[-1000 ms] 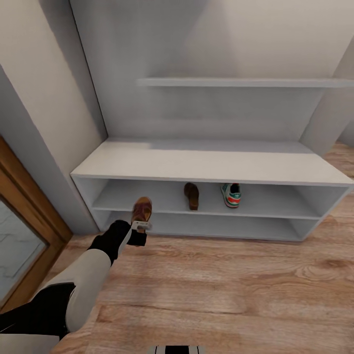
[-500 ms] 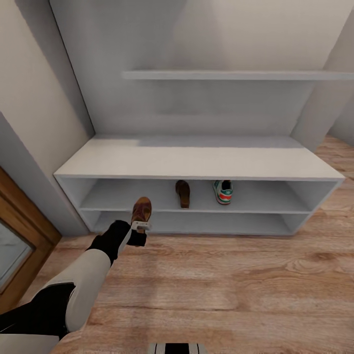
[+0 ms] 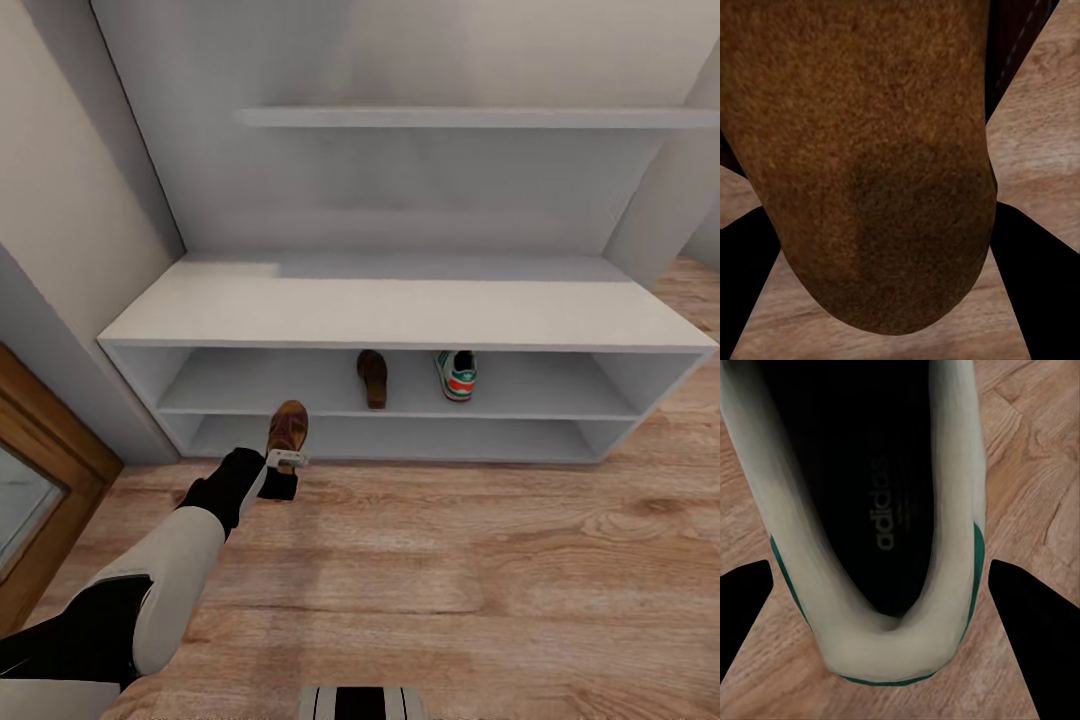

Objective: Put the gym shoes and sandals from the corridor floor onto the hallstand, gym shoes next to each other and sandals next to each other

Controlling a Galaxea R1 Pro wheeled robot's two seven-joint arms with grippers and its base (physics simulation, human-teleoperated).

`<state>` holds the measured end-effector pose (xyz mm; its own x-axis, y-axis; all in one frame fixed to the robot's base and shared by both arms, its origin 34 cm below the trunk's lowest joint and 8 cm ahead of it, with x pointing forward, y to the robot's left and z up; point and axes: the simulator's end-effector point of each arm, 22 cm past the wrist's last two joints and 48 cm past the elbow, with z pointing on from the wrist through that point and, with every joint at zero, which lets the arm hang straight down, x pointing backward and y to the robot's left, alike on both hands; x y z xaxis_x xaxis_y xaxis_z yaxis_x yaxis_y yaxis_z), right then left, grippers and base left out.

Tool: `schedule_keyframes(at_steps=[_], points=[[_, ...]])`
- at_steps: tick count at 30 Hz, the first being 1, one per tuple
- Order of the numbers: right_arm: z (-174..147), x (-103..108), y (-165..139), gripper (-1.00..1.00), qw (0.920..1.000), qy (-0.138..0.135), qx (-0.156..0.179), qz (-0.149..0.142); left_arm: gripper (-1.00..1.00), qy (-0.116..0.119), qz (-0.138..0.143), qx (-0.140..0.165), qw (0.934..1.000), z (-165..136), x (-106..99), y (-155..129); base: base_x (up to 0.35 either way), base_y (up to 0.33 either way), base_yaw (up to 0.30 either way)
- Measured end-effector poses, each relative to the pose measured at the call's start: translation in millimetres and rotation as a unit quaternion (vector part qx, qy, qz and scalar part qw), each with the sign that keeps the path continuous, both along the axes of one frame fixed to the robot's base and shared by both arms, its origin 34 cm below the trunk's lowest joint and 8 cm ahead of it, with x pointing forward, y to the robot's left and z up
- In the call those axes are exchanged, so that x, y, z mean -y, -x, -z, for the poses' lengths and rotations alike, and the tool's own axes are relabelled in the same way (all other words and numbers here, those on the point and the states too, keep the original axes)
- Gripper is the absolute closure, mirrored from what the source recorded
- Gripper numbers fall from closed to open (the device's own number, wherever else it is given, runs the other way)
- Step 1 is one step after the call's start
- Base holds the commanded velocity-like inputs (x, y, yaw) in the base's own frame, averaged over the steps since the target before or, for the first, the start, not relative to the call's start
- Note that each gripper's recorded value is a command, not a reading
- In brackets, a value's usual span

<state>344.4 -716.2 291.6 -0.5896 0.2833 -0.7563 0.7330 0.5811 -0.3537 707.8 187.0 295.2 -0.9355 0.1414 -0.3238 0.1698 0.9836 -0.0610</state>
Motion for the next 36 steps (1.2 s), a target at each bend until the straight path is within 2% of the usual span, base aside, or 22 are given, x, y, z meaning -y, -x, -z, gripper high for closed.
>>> schedule_keyframes(at_steps=[15, 19, 28, 31, 36], points=[[5.1, -4.9, 2.1, 1.0, 1.0, -0.004, -0.003, 0.0, 1.0, -0.007, 0.001, 0.0, 1.0, 5.6, -3.5, 2.8, 0.061, -0.006, 0.0], [11.4, -13.1, 2.6, 1.0, 0.9999, -0.011, -0.003, 0.0, 1.0, -0.01, 0.004, -0.006, 0.9999, 18.3, -4.1, 16.3, 0.0, 0.0, 0.0], [12.7, -15.4, 1.8, 1.0, 0.9999, -0.012, -0.003, -0.001, 1.0, -0.002, 0.004, -0.032, 0.9995, 50.8, -0.1, 56.9, 0.0, 0.0, 0.0], [12.6, -15.4, 1.7, 1.0, 0.9999, -0.012, -0.003, -0.001, 1.0, -0.001, 0.004, -0.032, 0.9995, 56.4, 0.4, 63.7, 0.0, 0.0, 0.0], [15.1, -15.3, 3.9, 1.0, 0.9999, -0.012, -0.007, 0.0, 1.0, 0.001, 0.004, -0.022, 0.9998, 59.6, 0.3, 59.5, 0.0, 0.0, 0.0]])
